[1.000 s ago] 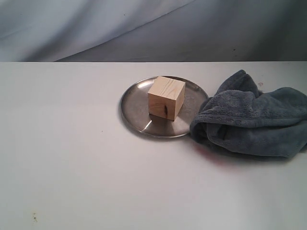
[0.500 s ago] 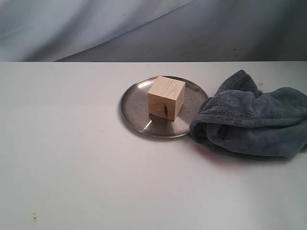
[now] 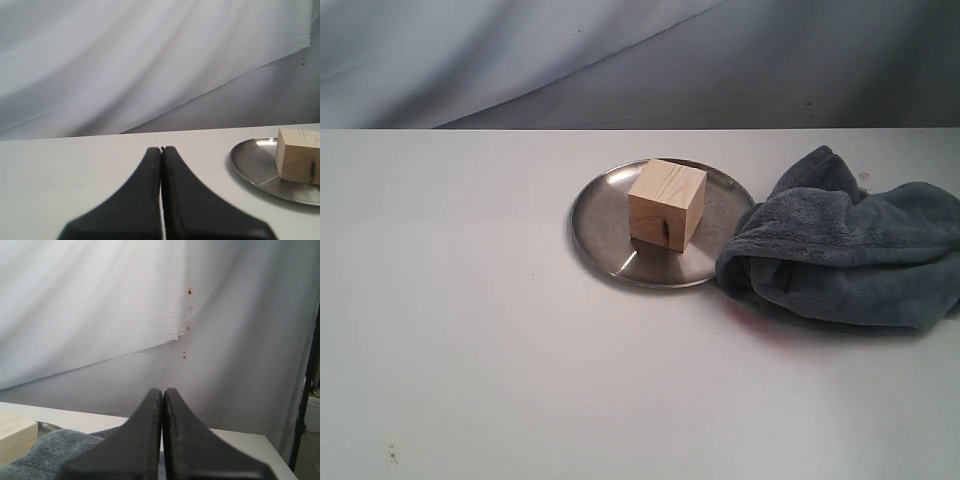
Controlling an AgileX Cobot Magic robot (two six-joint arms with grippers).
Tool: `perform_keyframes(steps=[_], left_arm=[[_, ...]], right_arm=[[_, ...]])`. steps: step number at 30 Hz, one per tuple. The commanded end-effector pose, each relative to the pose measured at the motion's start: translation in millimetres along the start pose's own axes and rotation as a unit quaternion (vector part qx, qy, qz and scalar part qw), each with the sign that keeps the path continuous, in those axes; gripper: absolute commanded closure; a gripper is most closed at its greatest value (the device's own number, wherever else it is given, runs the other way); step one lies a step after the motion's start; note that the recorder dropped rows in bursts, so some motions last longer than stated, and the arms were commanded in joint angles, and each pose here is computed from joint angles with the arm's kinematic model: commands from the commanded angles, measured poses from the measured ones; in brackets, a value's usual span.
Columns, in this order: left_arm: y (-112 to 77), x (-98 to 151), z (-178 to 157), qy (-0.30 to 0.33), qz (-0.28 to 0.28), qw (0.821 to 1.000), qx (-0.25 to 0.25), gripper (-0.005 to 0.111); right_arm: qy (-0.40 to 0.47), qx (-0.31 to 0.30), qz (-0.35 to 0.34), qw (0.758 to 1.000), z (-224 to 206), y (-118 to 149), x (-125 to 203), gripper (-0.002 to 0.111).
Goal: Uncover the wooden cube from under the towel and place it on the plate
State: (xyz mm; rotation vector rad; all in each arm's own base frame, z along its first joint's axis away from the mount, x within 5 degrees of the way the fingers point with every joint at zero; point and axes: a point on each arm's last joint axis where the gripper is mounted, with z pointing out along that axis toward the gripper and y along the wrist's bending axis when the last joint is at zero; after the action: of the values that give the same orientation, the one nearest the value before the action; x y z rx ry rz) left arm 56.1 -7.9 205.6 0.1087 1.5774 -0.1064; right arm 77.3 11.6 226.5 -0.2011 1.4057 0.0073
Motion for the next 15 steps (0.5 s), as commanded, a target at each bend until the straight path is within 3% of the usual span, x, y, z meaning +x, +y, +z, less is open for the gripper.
perform_keyframes(steps=[1, 15], left_arm=[[0.2, 0.3, -0.1, -0.005, -0.002, 1.0, -0.001, 0.107], [0.2, 0.3, -0.1, -0.005, -0.002, 1.0, -0.001, 0.107]], right_arm=[[0.025, 0.018, 0.0, 1.0, -8.6, -2.1, 6.1, 0.108], [0.017, 0.044, 0.0, 0.999, -19.3, -4.8, 5.7, 0.108]])
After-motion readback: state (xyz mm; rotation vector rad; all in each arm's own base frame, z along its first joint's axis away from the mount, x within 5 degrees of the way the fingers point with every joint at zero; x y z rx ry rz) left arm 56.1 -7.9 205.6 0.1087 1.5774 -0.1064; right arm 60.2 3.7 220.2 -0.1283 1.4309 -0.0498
